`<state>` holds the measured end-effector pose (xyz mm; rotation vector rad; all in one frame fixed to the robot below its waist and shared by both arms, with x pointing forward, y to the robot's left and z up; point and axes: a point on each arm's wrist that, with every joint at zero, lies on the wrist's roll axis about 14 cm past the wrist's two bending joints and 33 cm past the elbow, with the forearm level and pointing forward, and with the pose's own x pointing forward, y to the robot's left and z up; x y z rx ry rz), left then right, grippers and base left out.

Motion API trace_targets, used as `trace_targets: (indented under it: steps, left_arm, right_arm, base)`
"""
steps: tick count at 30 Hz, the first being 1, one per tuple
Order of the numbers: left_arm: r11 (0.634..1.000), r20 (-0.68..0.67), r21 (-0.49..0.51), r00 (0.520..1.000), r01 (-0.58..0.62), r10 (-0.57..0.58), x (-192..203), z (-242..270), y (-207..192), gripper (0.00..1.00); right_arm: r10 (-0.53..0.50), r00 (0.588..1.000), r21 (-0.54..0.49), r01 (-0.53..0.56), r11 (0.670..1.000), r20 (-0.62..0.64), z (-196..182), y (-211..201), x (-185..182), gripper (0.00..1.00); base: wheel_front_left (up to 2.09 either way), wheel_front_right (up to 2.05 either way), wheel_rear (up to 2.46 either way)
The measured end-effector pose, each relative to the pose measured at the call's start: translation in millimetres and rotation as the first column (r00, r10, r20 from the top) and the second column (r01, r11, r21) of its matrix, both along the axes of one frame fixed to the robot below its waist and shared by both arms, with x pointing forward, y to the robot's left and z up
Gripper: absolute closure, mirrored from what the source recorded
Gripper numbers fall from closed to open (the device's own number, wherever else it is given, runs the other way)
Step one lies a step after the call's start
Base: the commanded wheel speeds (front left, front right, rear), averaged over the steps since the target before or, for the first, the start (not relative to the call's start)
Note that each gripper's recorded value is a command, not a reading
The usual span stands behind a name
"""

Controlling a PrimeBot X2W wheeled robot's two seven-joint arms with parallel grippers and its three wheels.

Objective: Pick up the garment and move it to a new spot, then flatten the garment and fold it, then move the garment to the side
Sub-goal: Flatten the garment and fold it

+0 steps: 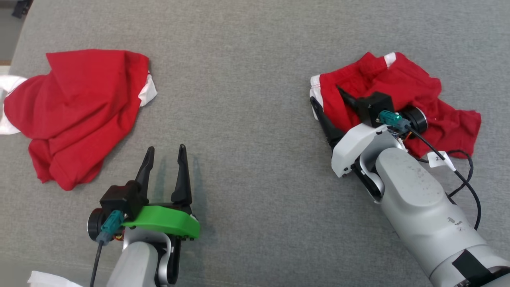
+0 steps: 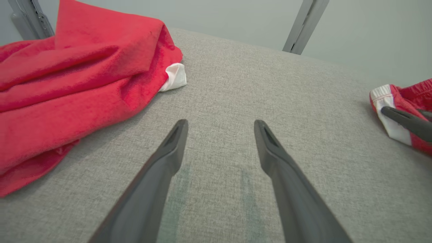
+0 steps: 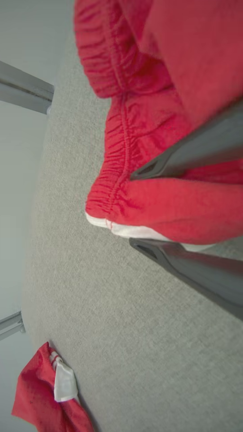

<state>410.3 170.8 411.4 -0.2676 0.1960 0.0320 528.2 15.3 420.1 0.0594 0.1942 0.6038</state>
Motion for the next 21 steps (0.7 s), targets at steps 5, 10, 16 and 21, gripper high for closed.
trace_targets:
  steps: [5,10,16,21]
  left_arm:
    - [1.0,0.01,0.003,1.0,-0.013,0.013,-1.5,4.7,4.1,0.0]
    - [1.0,0.019,-0.003,1.0,-0.009,0.009,-7.7,9.6,1.7,0.0]
    - [1.0,0.019,-0.006,1.0,-0.009,0.009,-22.1,12.8,0.6,0.0]
    - [1.0,0.045,0.002,0.999,-0.007,0.007,-26.9,21.6,0.9,0.0]
  right_arm:
    - [0.013,1.0,0.023,-0.012,1.0,-0.004,3.3,9.8,0.1,1.0]
    - [0.018,0.992,0.124,-0.034,0.992,0.128,63.7,23.7,6.7,1.0]
    - [-0.003,0.925,0.483,-0.195,0.854,0.38,232.2,43.2,-5.3,1.0]
    - [-0.17,0.854,0.655,-0.234,0.719,0.492,327.3,-8.8,-18.2,1.0]
  base:
    - [0.0,0.0,0.0]
    - [0.0,0.0,0.0]
    - [0.0,0.0,0.0]
    - [0.0,0.0,0.0]
